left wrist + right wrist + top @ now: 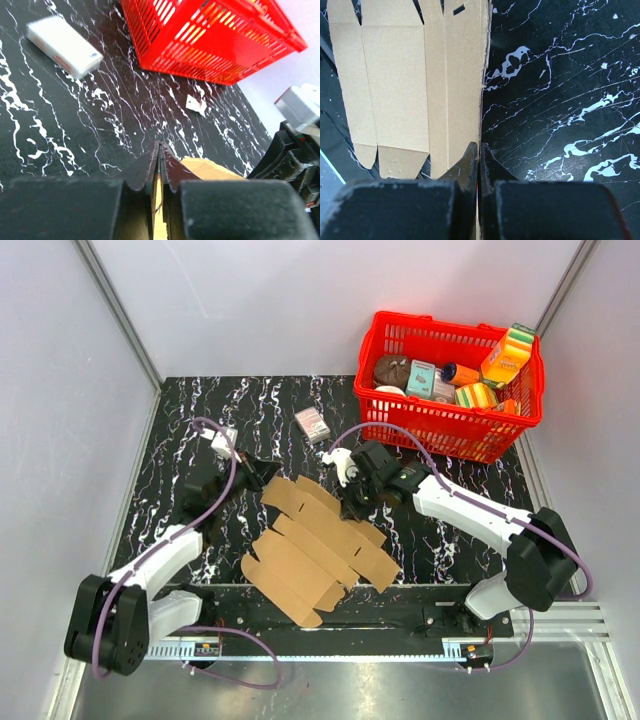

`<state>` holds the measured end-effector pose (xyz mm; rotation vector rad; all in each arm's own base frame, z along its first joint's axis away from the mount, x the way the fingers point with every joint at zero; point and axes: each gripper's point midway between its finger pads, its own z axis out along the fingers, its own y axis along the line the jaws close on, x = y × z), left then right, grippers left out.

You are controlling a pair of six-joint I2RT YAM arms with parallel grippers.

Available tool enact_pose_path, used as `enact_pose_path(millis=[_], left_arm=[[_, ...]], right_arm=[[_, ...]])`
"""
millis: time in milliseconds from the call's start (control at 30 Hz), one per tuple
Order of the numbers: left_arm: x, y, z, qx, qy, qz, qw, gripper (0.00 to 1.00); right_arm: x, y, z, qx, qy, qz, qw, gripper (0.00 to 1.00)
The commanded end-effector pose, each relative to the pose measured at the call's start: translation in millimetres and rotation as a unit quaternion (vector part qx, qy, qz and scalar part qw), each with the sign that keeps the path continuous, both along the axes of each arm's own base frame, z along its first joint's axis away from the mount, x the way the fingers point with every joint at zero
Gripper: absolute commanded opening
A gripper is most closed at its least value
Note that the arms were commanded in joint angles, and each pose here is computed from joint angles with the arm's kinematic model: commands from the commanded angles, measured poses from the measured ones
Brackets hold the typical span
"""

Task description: Fold the paper box

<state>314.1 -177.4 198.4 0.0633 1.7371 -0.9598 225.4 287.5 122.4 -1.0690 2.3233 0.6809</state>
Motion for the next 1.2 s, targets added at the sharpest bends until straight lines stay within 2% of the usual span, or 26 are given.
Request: enact_pose_path(millis=[0,100,467,1167], left_arm=[[13.2,-10.5,8.2,0.015,-0.011,0.003,1.000,0.05],[19.4,-15.7,6.4,0.023,-0.005,0.008,1.000,0.00],[29.8,-29.0,-11.1,0.034,0.020,-0.004,0.999,0.00],[-5.4,-52.5,-36.5,0.075,0.036,-0.045,0.995,0.00]], right_arm=[[-3.3,6.0,10.3,0.026,0.001,0.009,1.000,0.00],[-4.5,7.5,12.6,0.031,0.003,0.011,0.999,0.00],[-5.4,7.6,13.2,0.035,0.003,0.011,0.999,0.00],[4.4,5.9,8.9,0.023,-0.004,-0.013,1.000,0.00]])
